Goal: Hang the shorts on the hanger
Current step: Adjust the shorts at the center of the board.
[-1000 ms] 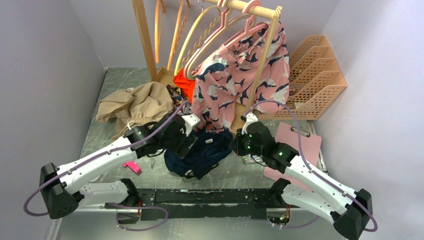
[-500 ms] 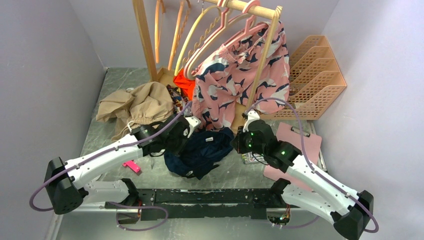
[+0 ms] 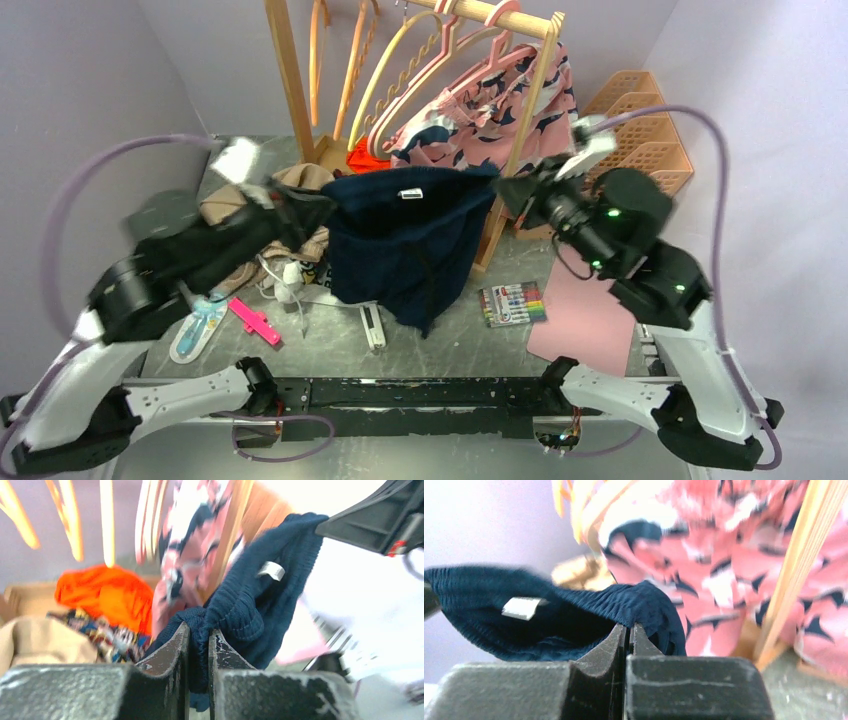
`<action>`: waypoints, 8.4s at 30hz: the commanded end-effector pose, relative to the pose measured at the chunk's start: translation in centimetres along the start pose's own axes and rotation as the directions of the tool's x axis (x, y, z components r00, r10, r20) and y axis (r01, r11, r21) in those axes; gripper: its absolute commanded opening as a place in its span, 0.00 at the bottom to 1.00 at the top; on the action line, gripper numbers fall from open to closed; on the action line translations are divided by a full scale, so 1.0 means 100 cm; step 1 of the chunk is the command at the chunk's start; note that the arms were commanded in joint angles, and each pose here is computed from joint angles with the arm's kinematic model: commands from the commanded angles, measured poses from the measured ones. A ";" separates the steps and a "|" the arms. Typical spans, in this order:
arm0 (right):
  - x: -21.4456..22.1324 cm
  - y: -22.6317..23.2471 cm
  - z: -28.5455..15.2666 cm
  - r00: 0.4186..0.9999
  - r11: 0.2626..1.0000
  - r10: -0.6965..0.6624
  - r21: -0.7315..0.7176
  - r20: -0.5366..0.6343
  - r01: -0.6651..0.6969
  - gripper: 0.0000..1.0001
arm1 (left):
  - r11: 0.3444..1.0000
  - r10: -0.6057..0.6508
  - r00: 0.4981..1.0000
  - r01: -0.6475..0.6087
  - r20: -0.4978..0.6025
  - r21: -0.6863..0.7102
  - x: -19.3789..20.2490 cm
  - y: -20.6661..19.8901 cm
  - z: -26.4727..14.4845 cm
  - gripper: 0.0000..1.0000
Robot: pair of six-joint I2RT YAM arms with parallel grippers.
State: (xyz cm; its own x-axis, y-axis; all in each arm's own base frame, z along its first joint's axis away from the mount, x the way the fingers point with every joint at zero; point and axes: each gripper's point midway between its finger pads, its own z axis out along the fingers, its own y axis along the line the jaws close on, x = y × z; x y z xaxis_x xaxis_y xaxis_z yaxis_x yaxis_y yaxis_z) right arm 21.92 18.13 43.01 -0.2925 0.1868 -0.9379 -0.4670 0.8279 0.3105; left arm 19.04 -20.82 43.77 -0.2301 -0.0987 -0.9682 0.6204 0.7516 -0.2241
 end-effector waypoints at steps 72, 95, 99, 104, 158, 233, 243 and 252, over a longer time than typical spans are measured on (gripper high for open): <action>0.312 -0.090 0.045 0.841 0.899 0.379 0.368 -0.385 -0.237 0.51 | 0.786 -0.582 0.806 0.523 -0.107 -0.329 0.267 0.060 0.038 0.07; 0.312 -0.104 0.058 0.865 0.904 0.304 0.407 -0.400 -0.129 0.00 | 0.817 -0.540 0.808 0.437 -0.234 -0.375 0.278 0.058 0.024 0.71; 0.305 -0.110 0.050 0.877 0.905 0.268 0.417 -0.399 -0.087 0.00 | 0.831 -0.518 0.807 0.395 -0.284 -0.391 0.275 0.056 0.019 0.83; 0.301 -0.114 0.045 0.881 0.906 0.240 0.420 -0.408 -0.053 0.00 | 0.865 -0.457 0.820 0.322 -0.344 -0.384 0.265 0.054 0.019 0.83; 0.184 -0.080 0.030 0.961 0.970 0.067 0.243 -0.269 0.001 0.00 | 0.949 -0.233 0.926 0.151 -0.296 -0.276 0.176 0.080 0.029 0.07; 0.170 -0.051 0.043 0.977 0.983 0.170 0.099 -0.132 -0.157 0.00 | 0.929 -0.273 0.955 0.231 -0.115 -0.288 0.185 0.093 0.006 0.07; 0.272 -0.084 0.041 0.908 0.930 0.329 0.255 -0.259 -0.265 0.00 | 0.855 -0.445 0.858 0.322 -0.255 -0.407 0.272 0.102 0.028 0.07; 0.293 -0.092 0.036 0.887 0.922 0.336 0.303 -0.317 -0.242 0.32 | 0.836 -0.450 0.854 0.300 -0.262 -0.459 0.266 0.108 0.022 0.65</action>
State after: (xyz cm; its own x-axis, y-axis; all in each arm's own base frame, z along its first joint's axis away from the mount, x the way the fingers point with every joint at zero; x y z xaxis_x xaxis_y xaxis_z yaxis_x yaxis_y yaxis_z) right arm 20.43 18.21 11.65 -0.6939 0.2489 -0.6757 -0.1272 0.8812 0.4552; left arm 20.41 -17.03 12.86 -0.7105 -0.2004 -0.6746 0.1295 0.9050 -0.4053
